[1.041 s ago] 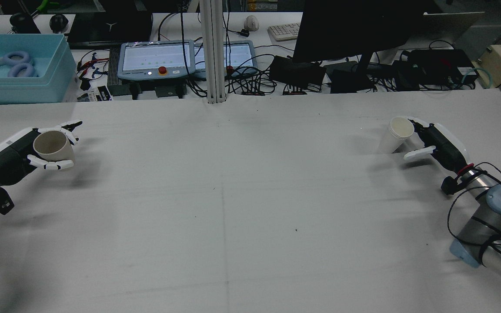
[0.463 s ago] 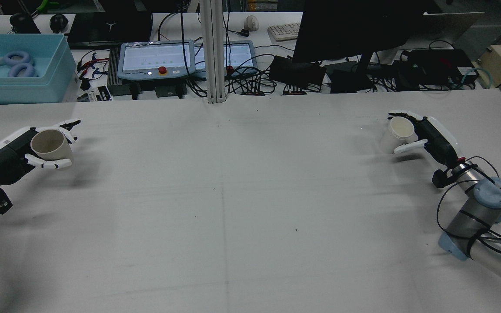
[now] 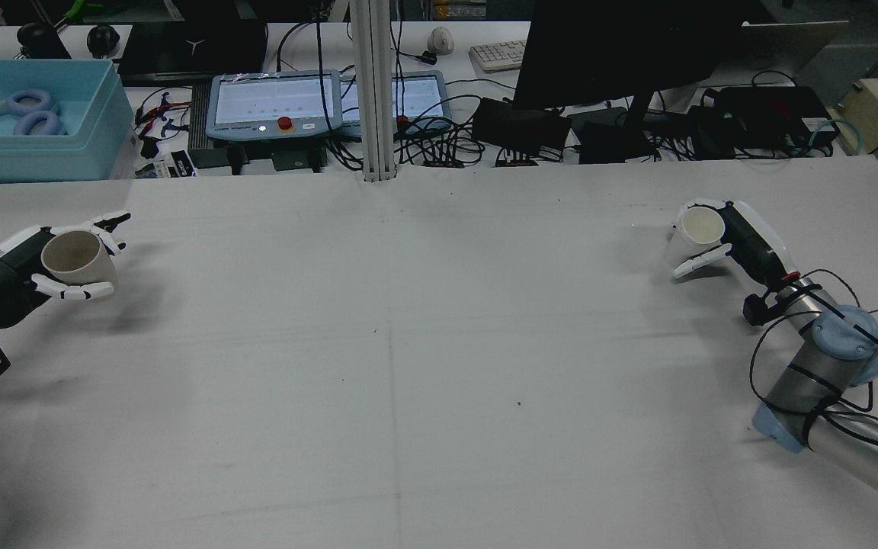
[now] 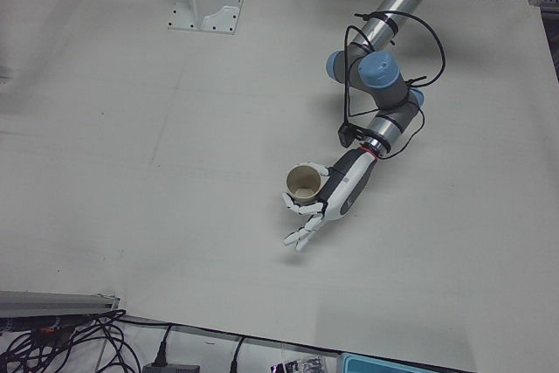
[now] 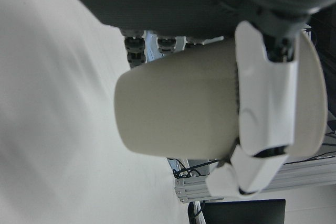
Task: Pour water
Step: 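Grasp the second paper cup with the right hand, then lift both cups and bring the left cup toward the table center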
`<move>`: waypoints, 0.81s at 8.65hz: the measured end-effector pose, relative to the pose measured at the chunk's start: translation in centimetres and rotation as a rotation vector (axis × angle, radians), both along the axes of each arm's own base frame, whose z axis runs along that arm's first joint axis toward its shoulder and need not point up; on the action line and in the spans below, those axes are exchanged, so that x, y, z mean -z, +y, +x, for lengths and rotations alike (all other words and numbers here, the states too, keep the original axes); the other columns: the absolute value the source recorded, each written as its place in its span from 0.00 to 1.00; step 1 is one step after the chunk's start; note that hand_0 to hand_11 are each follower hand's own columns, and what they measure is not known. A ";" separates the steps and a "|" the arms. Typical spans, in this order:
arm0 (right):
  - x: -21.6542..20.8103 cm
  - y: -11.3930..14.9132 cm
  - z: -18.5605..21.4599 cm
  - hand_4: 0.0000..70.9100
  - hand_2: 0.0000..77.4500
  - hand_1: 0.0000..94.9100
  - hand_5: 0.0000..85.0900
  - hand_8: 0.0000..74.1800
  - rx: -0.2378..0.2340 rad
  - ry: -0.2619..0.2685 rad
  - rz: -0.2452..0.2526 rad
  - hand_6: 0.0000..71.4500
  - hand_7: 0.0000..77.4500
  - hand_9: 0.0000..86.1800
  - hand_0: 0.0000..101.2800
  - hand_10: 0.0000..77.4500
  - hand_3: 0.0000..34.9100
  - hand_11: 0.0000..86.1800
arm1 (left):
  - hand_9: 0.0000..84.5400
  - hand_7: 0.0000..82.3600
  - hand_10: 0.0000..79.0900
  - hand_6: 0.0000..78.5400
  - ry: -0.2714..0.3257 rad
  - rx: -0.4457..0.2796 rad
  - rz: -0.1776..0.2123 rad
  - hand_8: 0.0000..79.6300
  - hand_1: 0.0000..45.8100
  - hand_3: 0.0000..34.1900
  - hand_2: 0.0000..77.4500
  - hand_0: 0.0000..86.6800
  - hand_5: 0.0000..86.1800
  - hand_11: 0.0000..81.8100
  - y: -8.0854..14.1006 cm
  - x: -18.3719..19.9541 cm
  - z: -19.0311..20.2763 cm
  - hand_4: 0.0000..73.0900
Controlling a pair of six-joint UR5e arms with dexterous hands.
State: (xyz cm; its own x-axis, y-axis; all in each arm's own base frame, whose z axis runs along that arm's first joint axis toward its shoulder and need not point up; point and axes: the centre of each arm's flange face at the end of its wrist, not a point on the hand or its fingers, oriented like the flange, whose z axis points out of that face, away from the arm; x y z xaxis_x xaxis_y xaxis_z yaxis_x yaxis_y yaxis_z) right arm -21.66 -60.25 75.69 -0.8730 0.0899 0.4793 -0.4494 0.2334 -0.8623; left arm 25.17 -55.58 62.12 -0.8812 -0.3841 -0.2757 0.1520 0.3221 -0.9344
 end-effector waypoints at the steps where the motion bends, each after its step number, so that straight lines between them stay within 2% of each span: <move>1: 0.0 0.0 -0.1 0.61 0.02 0.24 0.58 0.64 0.001 0.002 -0.004 0.71 0.70 0.58 0.79 0.46 0.00 0.42 | 0.05 0.17 0.11 0.10 0.002 0.001 0.000 0.07 0.51 0.15 0.42 0.69 0.44 0.17 0.1 -0.2 -0.1 0.69; 2: 0.2 0.0 0.0 0.55 0.13 0.18 0.69 0.70 0.002 -0.005 -0.003 0.77 0.77 0.66 0.80 0.59 0.00 0.54 | 0.05 0.17 0.12 0.10 0.005 0.001 -0.002 0.07 0.51 0.15 0.42 0.69 0.44 0.17 0.1 -0.3 -0.2 0.69; 3: 0.9 0.0 0.6 0.55 0.13 0.18 0.69 0.70 -0.002 -0.017 0.000 0.77 0.77 0.66 0.80 0.59 0.00 0.54 | 0.05 0.17 0.11 0.10 0.009 0.001 -0.003 0.07 0.51 0.15 0.42 0.69 0.44 0.17 0.0 -0.2 -0.4 0.69; 4: 2.5 0.1 1.8 0.48 0.23 0.14 0.74 0.76 -0.011 -0.025 0.000 0.84 0.79 0.72 0.80 0.61 0.00 0.70 | 0.05 0.17 0.11 0.10 0.012 0.001 -0.002 0.07 0.51 0.15 0.42 0.69 0.44 0.17 0.0 0.0 -0.4 0.69; 5: 5.2 0.4 2.8 0.47 0.30 0.13 0.69 0.76 -0.019 -0.030 0.002 0.86 0.81 0.80 0.79 0.57 0.00 0.77 | 0.05 0.17 0.09 0.10 0.010 -0.001 0.000 0.07 0.51 0.15 0.42 0.70 0.44 0.17 0.0 0.7 -0.3 0.69; 6: 8.3 0.6 3.7 0.48 0.30 0.13 0.67 0.74 -0.023 -0.036 0.009 0.82 0.83 0.82 0.80 0.54 0.00 0.71 | 0.05 0.17 0.09 0.10 0.009 -0.004 0.007 0.07 0.51 0.15 0.42 0.70 0.44 0.16 0.0 1.9 0.0 0.69; 7: 11.4 0.5 4.5 0.48 0.30 0.13 0.67 0.74 -0.026 -0.041 0.020 0.82 0.83 0.82 0.80 0.54 0.00 0.71 | 0.05 0.17 0.09 0.10 0.009 -0.006 0.015 0.07 0.50 0.15 0.42 0.72 0.44 0.15 -0.4 3.7 0.5 0.69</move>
State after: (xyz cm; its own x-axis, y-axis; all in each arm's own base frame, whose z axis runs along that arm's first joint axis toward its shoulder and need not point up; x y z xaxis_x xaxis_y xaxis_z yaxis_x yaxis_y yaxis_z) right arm -17.16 -59.77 64.31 -0.8938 0.0579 0.4447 -0.4200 0.2400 -0.8752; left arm 25.66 -55.98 58.45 -0.8813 -0.3851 -0.2738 0.1421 0.3366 -0.9309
